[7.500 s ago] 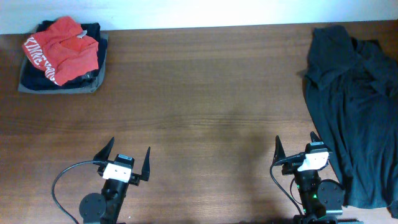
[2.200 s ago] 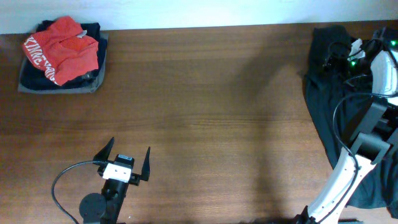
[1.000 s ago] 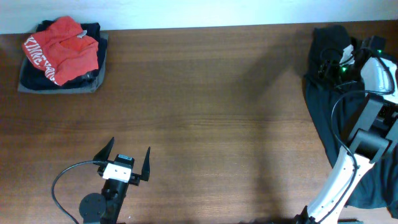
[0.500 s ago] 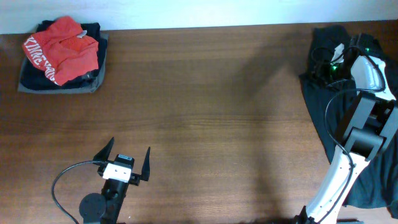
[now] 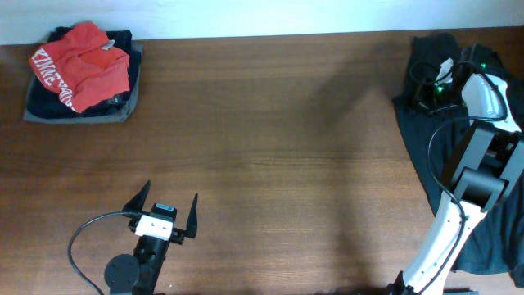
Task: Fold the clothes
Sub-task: 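Reach the right gripper to the dark shirt and grasp its far edge, then drag the grasped shirt leftward across the table with the right gripper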
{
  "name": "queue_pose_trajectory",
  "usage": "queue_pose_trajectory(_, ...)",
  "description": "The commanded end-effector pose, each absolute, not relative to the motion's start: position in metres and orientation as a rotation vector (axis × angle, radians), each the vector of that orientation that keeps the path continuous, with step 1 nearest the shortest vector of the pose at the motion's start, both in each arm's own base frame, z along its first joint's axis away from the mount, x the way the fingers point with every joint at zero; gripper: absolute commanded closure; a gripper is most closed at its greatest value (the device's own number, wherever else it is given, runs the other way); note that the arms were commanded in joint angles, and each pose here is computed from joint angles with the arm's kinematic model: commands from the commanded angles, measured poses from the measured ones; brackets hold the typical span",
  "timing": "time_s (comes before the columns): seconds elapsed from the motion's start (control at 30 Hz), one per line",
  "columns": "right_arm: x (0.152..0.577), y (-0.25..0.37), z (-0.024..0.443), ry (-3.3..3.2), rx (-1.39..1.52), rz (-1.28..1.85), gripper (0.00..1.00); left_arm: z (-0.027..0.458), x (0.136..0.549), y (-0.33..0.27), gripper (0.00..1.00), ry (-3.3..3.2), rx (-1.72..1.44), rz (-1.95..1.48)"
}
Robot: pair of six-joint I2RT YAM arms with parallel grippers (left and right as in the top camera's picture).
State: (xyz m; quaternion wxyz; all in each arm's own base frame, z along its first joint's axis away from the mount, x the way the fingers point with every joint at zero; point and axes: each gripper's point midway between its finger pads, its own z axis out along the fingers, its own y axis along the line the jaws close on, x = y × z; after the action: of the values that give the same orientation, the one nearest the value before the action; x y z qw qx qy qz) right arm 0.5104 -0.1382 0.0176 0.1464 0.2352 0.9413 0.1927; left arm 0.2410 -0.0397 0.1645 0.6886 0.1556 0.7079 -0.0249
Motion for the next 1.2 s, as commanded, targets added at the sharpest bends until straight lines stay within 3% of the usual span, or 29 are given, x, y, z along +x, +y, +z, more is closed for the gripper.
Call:
queue_pose_trajectory(0.0, 0.519, -0.113, 0.043, 2.639, 0.613, 0.747, 0.96, 0.163, 0.241, -0.038, 0.01, 1.584, 0.354, -0.037)
queue_pose_trajectory(0.5, 0.54, 0.004, 0.166, 2.48, 0.186, 0.88, 0.96, 0.163, 0.241, -0.038, 0.0, 1.584, 0.354, -0.037)
queue_pose_trajectory(0.87, 0.531, 0.117, 0.164, 2.531, -0.079, 0.925, 0.96, 0.163, 0.241, -0.038, 0.01, 1.584, 0.354, -0.037)
queue_pose_trajectory(1.17, 0.49, 0.252, 0.169, 2.54, -0.364, 1.038, 0.96, 0.163, 0.241, -0.038, 0.01, 1.584, 0.354, -0.037)
